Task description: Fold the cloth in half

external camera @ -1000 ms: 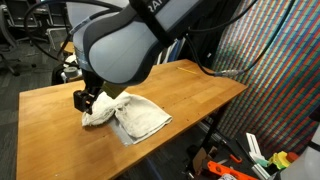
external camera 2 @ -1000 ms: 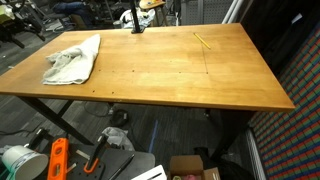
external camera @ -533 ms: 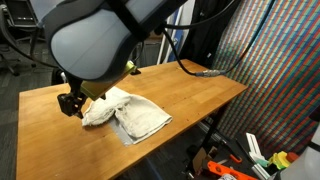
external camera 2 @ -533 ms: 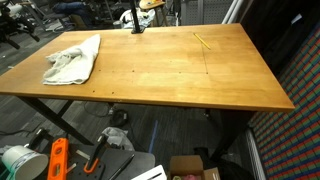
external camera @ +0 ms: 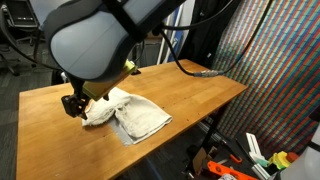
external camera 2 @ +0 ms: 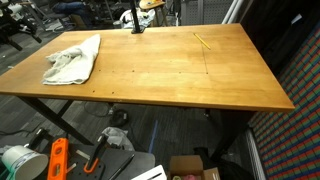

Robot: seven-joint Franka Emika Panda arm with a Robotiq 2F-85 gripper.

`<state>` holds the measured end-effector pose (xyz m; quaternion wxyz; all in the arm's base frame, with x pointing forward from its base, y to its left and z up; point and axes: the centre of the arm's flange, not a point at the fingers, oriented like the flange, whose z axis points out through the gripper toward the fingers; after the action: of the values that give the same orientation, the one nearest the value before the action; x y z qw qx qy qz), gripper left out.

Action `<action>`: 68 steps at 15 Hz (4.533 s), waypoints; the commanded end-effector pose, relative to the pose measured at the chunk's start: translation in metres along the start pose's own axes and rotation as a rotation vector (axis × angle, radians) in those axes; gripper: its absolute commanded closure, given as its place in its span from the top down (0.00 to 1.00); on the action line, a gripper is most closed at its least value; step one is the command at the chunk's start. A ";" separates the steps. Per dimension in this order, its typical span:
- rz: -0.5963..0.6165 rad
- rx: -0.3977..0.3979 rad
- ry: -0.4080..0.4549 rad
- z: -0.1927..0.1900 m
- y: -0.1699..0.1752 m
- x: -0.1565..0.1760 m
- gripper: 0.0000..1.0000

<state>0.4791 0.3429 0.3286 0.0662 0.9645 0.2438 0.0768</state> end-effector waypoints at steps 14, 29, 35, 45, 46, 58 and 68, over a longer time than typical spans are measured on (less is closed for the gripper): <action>0.080 0.035 -0.086 0.037 -0.005 0.083 1.00; 0.051 0.056 -0.140 0.086 -0.015 0.088 0.49; 0.048 0.060 -0.157 0.100 -0.018 0.085 0.31; 0.217 0.019 -0.087 0.077 0.016 0.117 0.15; 0.255 0.010 -0.079 0.075 0.023 0.125 0.17; 0.716 -0.020 -0.058 0.062 0.122 0.178 0.14; 0.992 0.013 0.051 0.010 0.204 0.174 0.14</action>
<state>0.7214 0.2602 0.3504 0.0258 0.9720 -0.2066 0.1088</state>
